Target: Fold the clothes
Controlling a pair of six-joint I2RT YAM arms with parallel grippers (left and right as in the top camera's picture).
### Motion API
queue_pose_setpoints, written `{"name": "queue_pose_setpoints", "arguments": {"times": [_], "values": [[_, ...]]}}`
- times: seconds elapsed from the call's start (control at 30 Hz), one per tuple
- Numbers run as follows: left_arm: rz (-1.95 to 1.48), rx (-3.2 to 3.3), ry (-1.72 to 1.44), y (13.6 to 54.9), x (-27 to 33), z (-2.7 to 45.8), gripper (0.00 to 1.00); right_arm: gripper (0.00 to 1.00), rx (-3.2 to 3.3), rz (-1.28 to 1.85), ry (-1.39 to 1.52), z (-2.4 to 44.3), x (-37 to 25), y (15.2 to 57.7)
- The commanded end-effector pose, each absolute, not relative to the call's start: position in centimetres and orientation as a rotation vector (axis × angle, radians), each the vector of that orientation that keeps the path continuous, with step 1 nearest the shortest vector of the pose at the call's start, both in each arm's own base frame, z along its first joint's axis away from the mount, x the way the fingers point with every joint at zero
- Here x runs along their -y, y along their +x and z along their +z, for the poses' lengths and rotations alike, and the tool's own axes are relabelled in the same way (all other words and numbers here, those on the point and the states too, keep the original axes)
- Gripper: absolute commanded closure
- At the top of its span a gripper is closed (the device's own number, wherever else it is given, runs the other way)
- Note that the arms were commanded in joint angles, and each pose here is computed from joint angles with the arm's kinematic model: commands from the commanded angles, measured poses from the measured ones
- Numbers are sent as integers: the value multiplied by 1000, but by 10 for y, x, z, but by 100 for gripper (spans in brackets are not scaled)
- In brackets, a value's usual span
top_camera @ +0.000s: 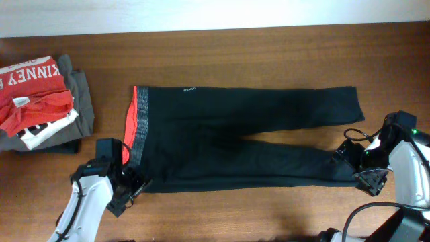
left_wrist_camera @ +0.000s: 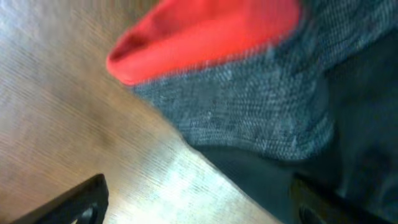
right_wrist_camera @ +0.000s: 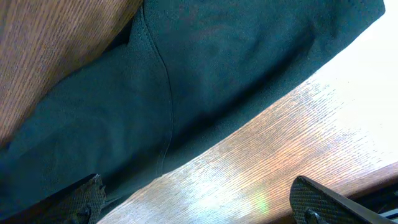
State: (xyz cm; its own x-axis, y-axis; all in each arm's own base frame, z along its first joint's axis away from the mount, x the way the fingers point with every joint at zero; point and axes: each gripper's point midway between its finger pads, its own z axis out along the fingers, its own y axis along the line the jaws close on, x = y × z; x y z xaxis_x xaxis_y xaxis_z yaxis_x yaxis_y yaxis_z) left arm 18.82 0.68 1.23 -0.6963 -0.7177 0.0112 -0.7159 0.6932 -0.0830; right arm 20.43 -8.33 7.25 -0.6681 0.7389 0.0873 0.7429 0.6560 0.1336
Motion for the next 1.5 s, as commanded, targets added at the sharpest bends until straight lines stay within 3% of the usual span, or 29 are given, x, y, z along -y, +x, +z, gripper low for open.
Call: {"name": "queue_pose_setpoints", "arguments": {"times": [0.0,0.1,0.27,0.4,0.57,0.8,0.83,0.87,0.9,0.93,1.03,1.4,1.47], "values": [[-144,-2802,-1247,198,-10,12,11,1,2869,-226,-1241,75,86,203],[-155,-2781,-1237,203,-10,11,26,1,2869,-226,-1241,75,86,203],[-148,-2797,-1244,199,-10,11,74,1,2869,-226,-1241,75,86,203],[-116,-2870,-1259,181,-8,10,92,1,2860,-180,-1240,74,89,198],[-100,-2934,-1192,172,-7,10,100,1,2820,-108,-1309,74,96,194],[-94,-2931,-1181,173,-8,9,100,1,2821,-107,-1312,73,96,194],[-94,-2923,-1177,175,-9,9,97,1,2821,-107,-1312,73,96,194],[-100,-2911,-1171,178,-9,10,81,1,2821,-107,-1311,73,96,194],[-107,-2893,-1164,183,-9,10,53,1,2821,-107,-1311,73,96,194],[-115,-2878,-1156,188,-10,10,31,1,2821,-107,-1311,73,96,194],[-140,-2839,-1139,199,-10,11,7,1,2821,-107,-1311,73,96,194],[-26,-2773,-1242,197,-24,10,5,1,2824,-106,-1305,73,96,194],[-31,-2763,-1238,200,-24,10,11,1,2827,-106,-1299,73,96,194]]}}
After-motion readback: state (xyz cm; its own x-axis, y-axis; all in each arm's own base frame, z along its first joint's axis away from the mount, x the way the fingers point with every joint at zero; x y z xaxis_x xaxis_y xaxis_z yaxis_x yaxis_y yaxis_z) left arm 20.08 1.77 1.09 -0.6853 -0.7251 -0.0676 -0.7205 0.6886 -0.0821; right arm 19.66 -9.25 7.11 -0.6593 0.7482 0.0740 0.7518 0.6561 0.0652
